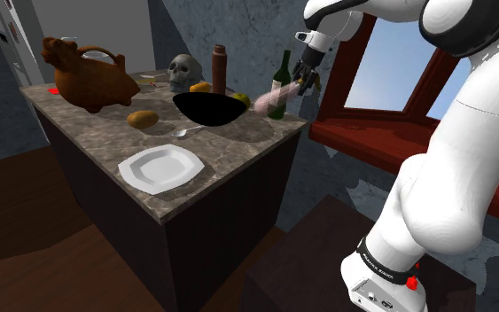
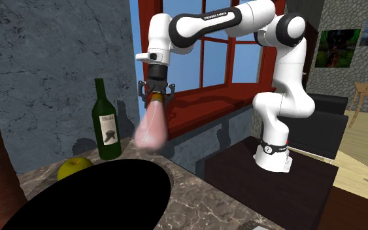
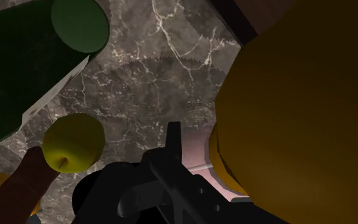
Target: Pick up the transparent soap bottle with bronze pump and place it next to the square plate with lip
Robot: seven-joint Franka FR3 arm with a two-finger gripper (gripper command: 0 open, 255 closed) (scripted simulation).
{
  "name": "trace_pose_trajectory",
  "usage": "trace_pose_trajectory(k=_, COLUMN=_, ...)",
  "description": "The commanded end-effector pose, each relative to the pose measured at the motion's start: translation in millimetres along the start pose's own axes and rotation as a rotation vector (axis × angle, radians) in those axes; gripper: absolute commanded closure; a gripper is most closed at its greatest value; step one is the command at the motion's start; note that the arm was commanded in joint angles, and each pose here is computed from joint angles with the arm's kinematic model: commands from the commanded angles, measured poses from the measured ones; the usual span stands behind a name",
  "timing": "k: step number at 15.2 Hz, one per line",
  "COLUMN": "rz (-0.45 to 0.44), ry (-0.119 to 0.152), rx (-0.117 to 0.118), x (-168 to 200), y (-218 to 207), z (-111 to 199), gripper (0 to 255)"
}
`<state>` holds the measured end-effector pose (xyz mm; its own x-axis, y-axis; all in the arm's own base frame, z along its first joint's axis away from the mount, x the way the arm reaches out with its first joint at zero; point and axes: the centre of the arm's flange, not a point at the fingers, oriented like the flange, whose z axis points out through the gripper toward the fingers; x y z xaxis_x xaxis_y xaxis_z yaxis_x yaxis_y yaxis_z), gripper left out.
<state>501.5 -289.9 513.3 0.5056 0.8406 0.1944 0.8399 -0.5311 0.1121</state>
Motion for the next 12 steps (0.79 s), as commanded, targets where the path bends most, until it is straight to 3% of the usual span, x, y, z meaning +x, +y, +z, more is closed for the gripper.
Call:
trace_pose_trajectory(k=1, rz=0.000, ry=0.000, rx=0.000, x=2, y=1, z=-11, gripper=255)
trace_pose_trajectory(k=2, rz=0.000, ry=0.000, rx=0.000, x=2, y=1, z=-12, gripper=255)
trace_pose_trajectory(k=12, rz=0.000, ry=0.000, rx=0.000, x=127, y=-41, z=-18, gripper=255)
